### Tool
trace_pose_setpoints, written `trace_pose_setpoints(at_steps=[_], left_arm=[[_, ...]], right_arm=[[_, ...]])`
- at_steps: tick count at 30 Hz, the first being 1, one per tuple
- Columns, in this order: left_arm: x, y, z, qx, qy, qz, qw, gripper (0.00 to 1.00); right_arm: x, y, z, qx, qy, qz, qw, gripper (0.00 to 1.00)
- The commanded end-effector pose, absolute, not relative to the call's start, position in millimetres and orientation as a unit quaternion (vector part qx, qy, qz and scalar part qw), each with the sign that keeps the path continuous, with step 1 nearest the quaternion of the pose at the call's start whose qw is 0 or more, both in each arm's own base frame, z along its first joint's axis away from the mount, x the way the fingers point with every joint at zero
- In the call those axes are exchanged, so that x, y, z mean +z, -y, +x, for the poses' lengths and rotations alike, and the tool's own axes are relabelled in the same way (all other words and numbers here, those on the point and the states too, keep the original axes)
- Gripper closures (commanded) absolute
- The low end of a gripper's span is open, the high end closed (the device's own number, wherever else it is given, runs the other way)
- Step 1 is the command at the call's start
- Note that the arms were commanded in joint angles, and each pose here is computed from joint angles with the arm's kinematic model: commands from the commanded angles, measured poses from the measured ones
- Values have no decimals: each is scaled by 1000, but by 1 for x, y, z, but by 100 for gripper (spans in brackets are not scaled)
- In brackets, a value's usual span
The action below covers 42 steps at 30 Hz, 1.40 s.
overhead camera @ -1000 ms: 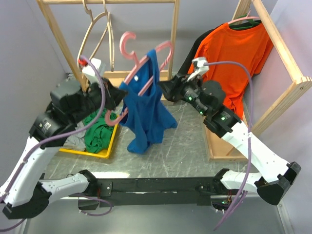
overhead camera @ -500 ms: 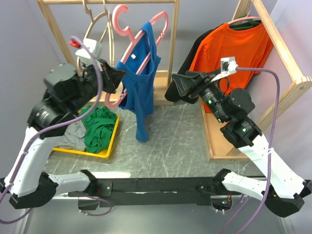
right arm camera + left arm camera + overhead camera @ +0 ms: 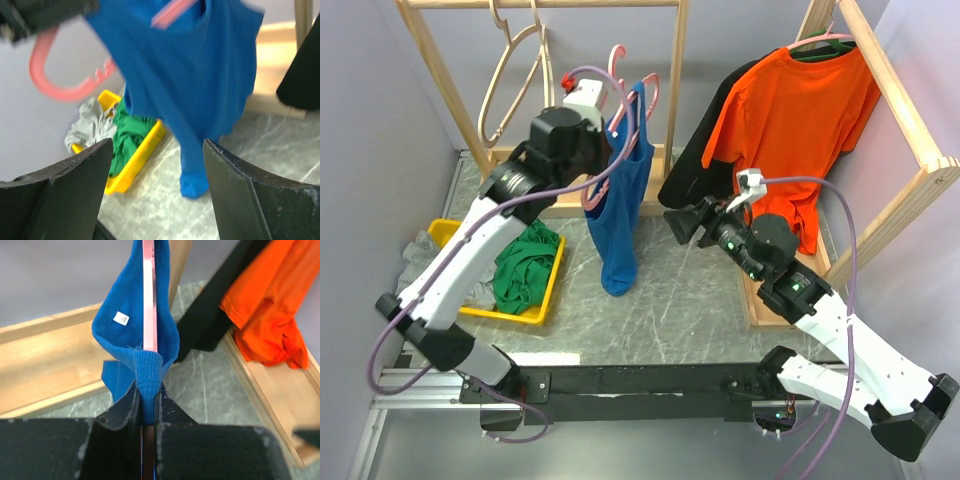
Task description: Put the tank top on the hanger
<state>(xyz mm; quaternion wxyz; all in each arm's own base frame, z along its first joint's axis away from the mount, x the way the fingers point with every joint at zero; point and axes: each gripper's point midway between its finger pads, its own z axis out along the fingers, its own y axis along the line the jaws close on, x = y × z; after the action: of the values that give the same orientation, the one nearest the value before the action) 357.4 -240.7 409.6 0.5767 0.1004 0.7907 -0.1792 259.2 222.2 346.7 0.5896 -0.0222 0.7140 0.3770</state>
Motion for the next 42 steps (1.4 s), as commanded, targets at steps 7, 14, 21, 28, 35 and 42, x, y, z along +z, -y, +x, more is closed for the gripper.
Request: trace_pose_setpoints(at_steps=[7, 14, 21, 28, 35, 42], left_arm=[[499, 232, 389, -165, -714, 40, 680, 99], [523, 235, 406, -147, -691, 36, 707, 99], [520, 244, 433, -124, -683, 30, 719, 99], [529, 254, 447, -128, -664, 36, 735, 99], [526, 262, 457, -131, -659, 35, 740, 99], [533, 269, 463, -146, -648, 32, 747, 99]], right_arm=[[332, -216, 240, 405, -716, -11, 569, 20], [327, -211, 234, 403, -719, -8, 566, 20], [328, -209, 229, 408, -717, -6, 564, 20], [329, -205, 227, 406, -717, -5, 566, 20], [319, -204, 226, 406, -722, -1, 561, 20], [320, -204, 225, 405, -722, -2, 561, 20]])
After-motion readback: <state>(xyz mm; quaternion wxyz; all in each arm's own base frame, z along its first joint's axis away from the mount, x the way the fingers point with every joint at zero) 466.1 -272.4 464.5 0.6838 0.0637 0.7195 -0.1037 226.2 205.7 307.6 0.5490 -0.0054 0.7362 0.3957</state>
